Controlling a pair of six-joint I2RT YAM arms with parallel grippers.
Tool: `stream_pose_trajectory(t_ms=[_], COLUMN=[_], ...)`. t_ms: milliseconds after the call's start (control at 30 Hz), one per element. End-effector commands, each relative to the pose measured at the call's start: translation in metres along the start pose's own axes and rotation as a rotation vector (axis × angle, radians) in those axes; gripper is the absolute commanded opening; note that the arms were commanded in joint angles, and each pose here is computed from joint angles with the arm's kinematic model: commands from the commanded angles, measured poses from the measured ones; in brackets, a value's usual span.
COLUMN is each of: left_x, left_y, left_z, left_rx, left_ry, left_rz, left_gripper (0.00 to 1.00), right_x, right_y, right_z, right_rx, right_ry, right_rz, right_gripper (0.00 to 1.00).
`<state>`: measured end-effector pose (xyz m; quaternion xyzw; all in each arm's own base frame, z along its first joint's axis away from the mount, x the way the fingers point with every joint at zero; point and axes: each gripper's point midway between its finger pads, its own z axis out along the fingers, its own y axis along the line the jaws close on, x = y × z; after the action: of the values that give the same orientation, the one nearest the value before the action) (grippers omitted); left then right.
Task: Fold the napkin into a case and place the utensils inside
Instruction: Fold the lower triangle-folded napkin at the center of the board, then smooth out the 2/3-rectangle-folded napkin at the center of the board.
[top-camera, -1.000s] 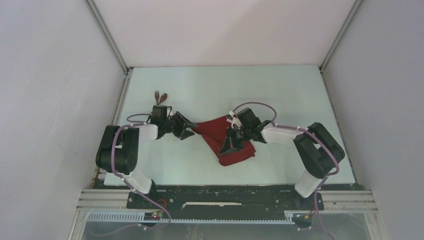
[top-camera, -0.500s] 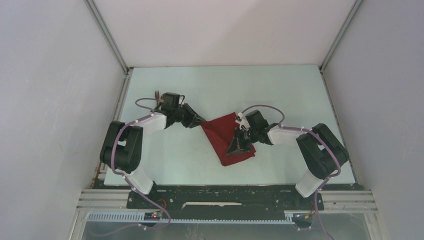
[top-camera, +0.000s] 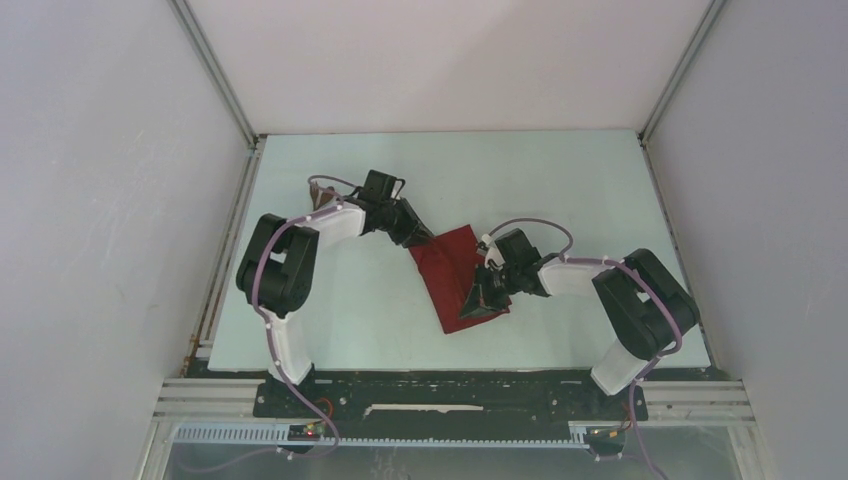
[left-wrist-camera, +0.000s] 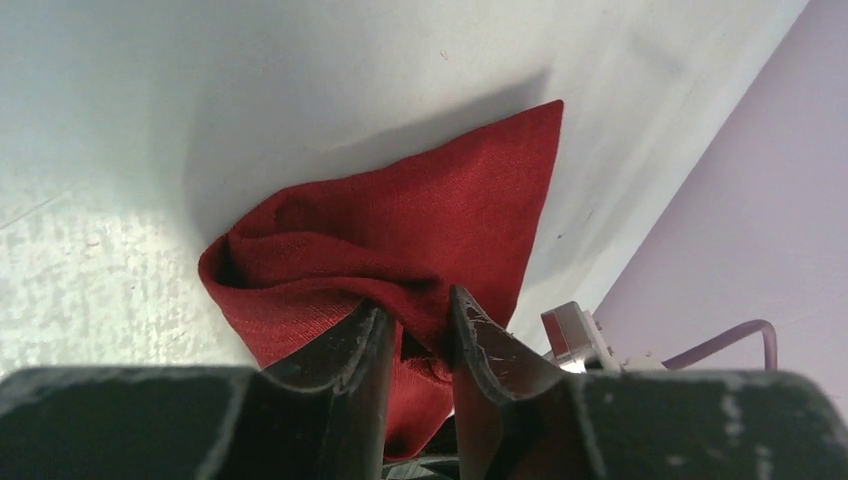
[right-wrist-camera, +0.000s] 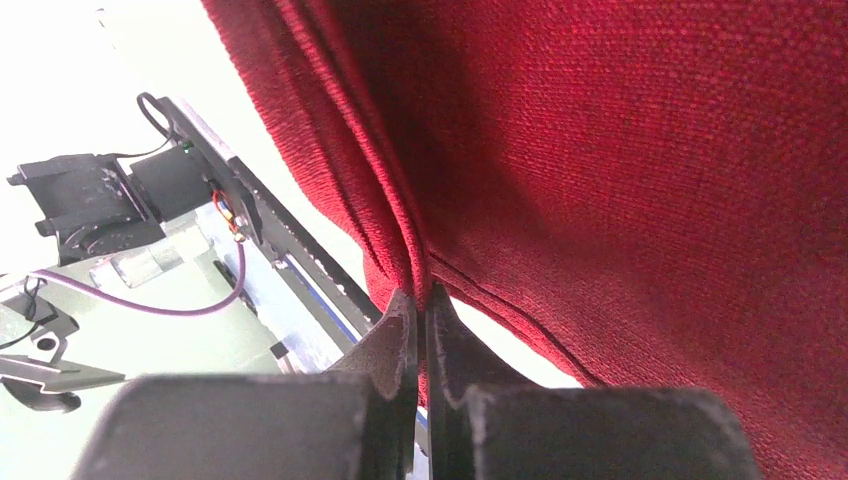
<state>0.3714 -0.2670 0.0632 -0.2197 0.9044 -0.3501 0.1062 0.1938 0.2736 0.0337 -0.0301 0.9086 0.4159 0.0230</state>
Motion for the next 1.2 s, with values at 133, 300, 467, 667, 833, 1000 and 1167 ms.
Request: stream_pose_trajectory(t_ms=[133,300,467,667,833,1000,1167], left_x=[-0.001,-0.001,0.005,0.009,0.003,-0.002,-0.01], left_y=[-0.002,-0.01,-0.038,-0.035,-0.027,-0.024,-0.03], left_z=[0.015,0.012,-0.008,-0.034,-0.029,-0.014,-0.003], left_rx=[-0.048,-0.041,0.035,0.087,0.169,0.183,0.21], left_ry=[0.018,0.014,0.028,0.012,0.022,0.025,0.025], left_rz=[0.051,0.076,0.126,0.173,0.12,0.105,0.106], left_gripper=[0.34,0.45,0.63,0.65,0.35,0.2,0.07], right_x=[-0.004,-0.004,-0.006,-0.008,-0.008,-0.008,-0.006], right_y=[-0.004,-0.008,-0.01,-0.011,-0.01,-0.011,-0.009], right_z=[-0.003,-0.002,-0.003,-0.006,-0.006,-0.006,-0.007], right_rx=[0.012,0.02,0.025,0.025,0.022,0.024,0.026], right_ry=[-0.041,-0.042,-0.045,-0.051,-0.053,-0.052,-0.052], right_rz=[-0.015,-0.011,-0.01,-0.009,-0.012,-0.011,-0.017], right_gripper=[0.0,0.0,0.0,0.0,0.0,0.0,0.0])
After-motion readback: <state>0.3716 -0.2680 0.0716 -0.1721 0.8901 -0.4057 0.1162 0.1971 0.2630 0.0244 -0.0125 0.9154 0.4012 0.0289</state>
